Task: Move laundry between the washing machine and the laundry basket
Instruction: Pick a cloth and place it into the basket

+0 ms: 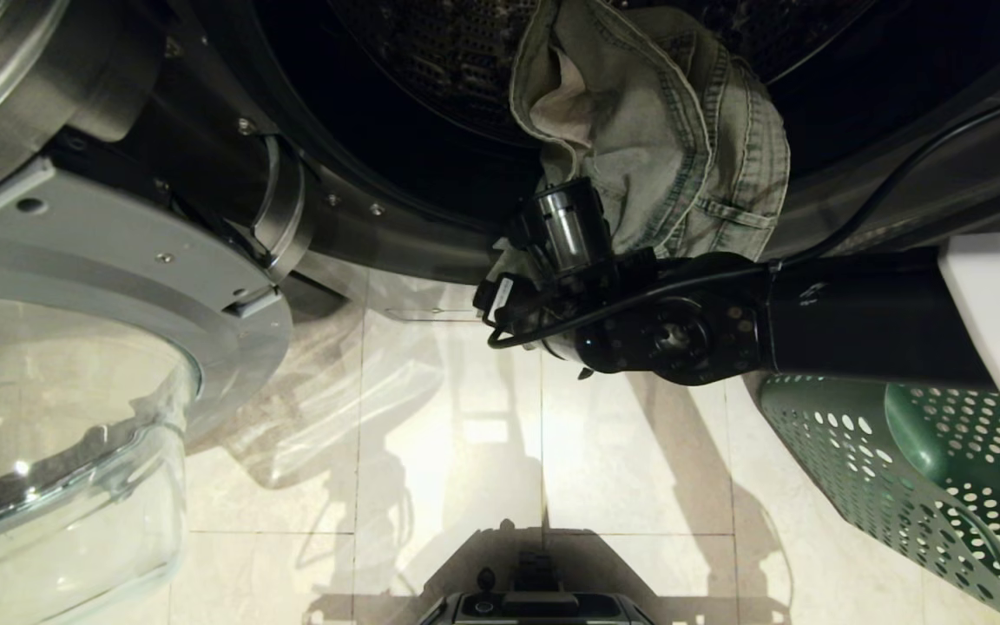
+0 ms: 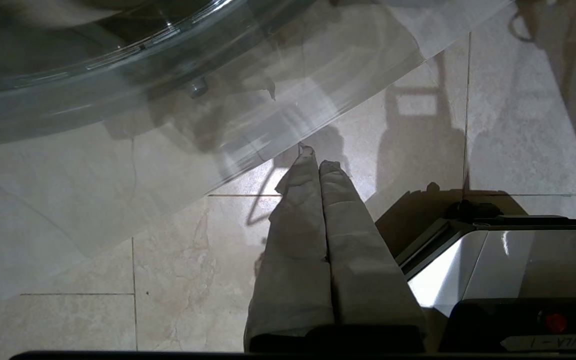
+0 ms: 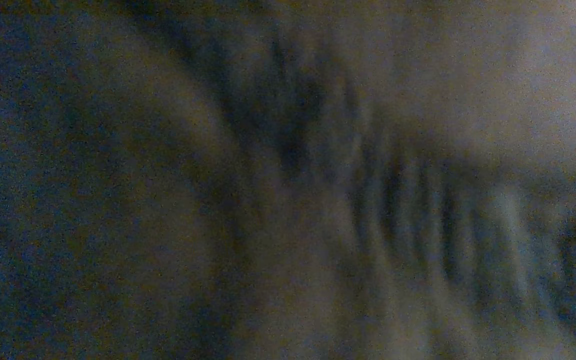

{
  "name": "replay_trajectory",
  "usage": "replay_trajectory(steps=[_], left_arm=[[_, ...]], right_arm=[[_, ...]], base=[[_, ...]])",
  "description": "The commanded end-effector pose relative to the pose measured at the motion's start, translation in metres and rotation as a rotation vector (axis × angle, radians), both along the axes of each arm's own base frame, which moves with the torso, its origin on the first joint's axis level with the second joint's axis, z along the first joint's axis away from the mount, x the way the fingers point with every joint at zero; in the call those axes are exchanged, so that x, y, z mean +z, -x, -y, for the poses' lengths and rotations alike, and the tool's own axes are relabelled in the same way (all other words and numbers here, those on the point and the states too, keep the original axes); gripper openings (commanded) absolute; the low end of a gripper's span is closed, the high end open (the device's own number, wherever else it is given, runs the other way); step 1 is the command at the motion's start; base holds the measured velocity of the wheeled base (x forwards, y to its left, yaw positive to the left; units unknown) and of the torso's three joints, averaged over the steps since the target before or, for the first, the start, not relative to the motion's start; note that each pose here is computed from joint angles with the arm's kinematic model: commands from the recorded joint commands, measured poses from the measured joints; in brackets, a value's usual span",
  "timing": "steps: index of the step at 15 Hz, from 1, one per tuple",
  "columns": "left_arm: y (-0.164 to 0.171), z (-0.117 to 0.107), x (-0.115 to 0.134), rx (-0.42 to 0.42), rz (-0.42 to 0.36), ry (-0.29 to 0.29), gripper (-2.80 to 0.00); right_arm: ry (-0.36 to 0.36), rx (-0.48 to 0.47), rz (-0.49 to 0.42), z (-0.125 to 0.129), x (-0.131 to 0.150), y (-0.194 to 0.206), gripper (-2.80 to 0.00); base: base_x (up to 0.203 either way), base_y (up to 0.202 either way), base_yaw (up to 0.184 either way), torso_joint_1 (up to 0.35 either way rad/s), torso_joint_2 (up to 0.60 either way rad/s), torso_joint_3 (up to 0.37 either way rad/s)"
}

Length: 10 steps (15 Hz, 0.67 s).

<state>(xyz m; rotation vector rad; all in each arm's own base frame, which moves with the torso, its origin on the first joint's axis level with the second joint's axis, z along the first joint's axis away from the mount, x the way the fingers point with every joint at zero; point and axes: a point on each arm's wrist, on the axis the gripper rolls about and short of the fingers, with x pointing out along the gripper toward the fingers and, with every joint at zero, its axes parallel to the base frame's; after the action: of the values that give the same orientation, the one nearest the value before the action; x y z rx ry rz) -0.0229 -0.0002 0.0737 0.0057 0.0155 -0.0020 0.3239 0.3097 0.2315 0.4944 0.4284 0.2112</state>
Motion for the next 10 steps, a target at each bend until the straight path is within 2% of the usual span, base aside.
replay_trajectory(steps=[1,10], left_arm=[[0.0001,0.0000,0.0000,0.000,0.002,0.000,-2.80],[0.0001,0.0000,0.0000,0.000,0.002,0.000,-2.80]], right_arm=[[-0.016,-0.007,0.013,-0.0027,-0.0003,-0.0048,0.00],[-0.012,-0.034,0.020,0.0043,0.0038,-0.0042,0.00]], base=[[0.000,0.000,0.000,0.000,0.00,0.000],[0.000,0.000,0.000,0.000,0.00,0.000]])
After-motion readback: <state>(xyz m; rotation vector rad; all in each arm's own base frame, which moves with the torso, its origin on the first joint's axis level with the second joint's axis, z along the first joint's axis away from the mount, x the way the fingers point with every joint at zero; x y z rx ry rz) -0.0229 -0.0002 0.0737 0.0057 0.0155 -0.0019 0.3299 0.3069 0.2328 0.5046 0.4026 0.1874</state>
